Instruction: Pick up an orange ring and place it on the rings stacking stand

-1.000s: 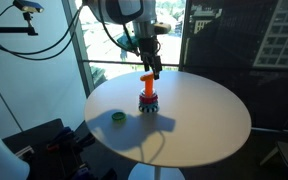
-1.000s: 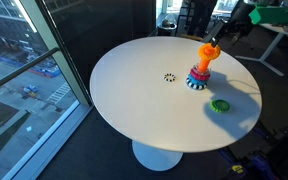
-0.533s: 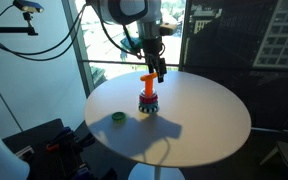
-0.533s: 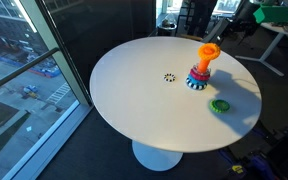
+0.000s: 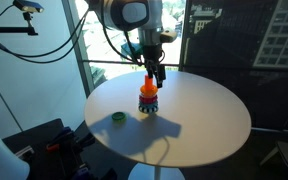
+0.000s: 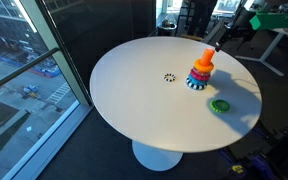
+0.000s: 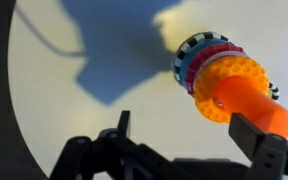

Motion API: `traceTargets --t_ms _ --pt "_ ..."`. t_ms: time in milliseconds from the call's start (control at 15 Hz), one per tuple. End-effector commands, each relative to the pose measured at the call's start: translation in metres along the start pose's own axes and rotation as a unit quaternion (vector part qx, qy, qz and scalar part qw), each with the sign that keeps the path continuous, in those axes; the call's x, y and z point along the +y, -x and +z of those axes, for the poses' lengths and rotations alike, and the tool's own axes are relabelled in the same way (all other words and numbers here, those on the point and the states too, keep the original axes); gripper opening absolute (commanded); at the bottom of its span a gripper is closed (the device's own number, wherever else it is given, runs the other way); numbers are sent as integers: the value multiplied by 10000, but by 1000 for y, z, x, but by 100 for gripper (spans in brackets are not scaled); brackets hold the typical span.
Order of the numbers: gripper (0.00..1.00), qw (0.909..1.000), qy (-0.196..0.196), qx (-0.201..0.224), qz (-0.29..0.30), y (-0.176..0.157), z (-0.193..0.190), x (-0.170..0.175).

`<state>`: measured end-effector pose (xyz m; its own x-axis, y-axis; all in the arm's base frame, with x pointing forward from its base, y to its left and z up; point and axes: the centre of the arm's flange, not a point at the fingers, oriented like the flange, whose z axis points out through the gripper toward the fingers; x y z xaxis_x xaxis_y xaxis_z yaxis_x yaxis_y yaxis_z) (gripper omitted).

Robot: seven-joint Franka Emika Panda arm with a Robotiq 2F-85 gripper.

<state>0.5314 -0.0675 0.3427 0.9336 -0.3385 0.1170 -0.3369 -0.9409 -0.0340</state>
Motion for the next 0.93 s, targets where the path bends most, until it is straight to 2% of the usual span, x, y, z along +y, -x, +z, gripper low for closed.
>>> traceTargets --t_ms 0,200,600,867 --pt "100 10000 35 -85 35 -5 -1 1" --pt "100 9996 5 -258 -63 3 -8 5" --pt "100 9924 43 -1082 -584 36 -20 19" --pt "100 9892 97 -1227 -789 57 -27 21"
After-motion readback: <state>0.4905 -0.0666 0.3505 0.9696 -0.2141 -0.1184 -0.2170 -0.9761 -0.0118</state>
